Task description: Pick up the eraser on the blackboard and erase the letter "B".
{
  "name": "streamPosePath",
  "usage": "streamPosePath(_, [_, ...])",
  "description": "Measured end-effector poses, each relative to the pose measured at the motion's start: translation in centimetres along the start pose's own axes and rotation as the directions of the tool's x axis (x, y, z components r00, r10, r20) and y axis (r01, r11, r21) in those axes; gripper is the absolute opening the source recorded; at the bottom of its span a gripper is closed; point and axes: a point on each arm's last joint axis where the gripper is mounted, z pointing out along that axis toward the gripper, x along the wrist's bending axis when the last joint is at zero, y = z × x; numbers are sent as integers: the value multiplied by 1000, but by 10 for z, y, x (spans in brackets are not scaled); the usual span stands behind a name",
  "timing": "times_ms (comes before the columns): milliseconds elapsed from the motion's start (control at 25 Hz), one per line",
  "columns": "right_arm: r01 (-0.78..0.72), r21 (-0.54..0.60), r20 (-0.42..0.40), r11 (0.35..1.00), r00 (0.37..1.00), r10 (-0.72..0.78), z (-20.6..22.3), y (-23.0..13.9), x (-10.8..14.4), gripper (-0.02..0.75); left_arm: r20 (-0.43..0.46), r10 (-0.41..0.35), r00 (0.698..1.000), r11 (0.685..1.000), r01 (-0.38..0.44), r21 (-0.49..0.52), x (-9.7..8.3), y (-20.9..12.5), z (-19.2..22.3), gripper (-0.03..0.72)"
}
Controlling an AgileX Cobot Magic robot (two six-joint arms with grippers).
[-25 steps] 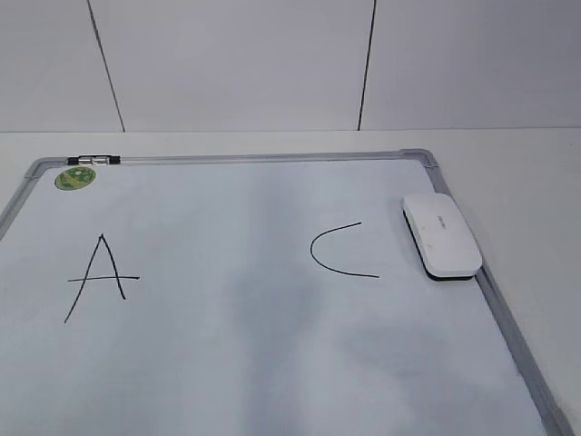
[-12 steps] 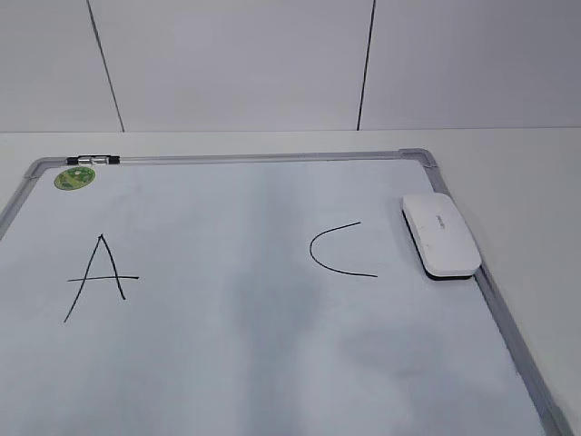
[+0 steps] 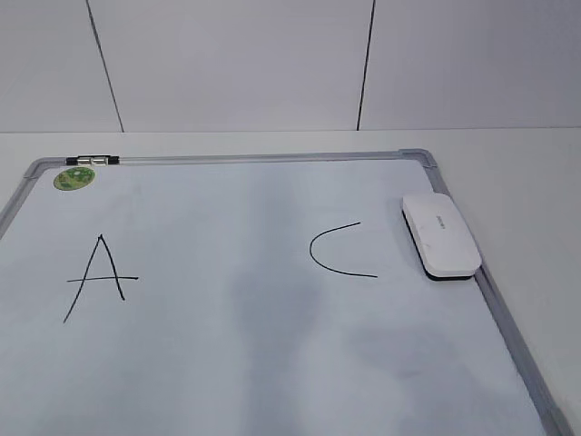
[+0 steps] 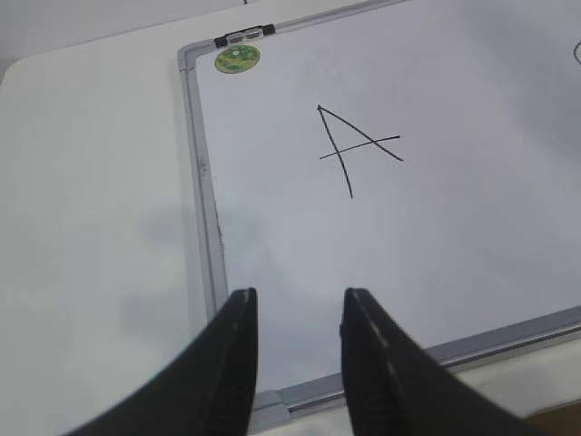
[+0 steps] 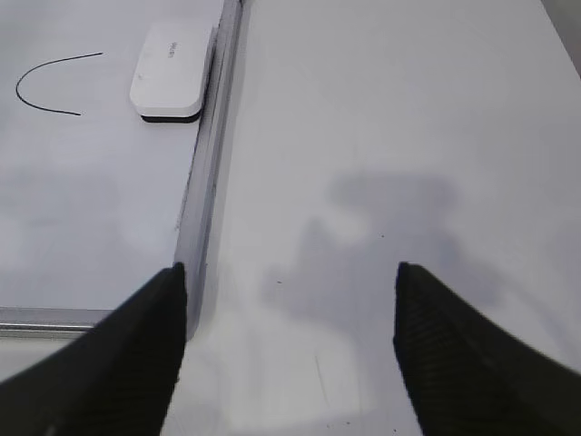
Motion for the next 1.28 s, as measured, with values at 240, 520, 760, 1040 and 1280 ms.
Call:
streamPosePath(240, [-1,-1,2,1000,1000,1,0,0,0,534,16,8,1000,1000,-8,-1,0,0,0,242])
streamPosePath(520, [-1,-1,2,1000,1000,1,0,0,0,534,16,6,1000,1000,-6,-1,0,0,0,242])
streamPosePath(760, [-1,-1,2,1000,1000,1,0,0,0,534,-29,-77,997,997,77,4,4,-1,0,242])
streamPosePath(1040, [-1,-1,2,1000,1000,1,0,0,0,534,-28,-102,994,995,102,0,4,-1,0,242])
streamPosePath(1280, [-1,-1,2,1000,1000,1,0,0,0,534,-19,-97,995,995,97,0,4,-1,0,242])
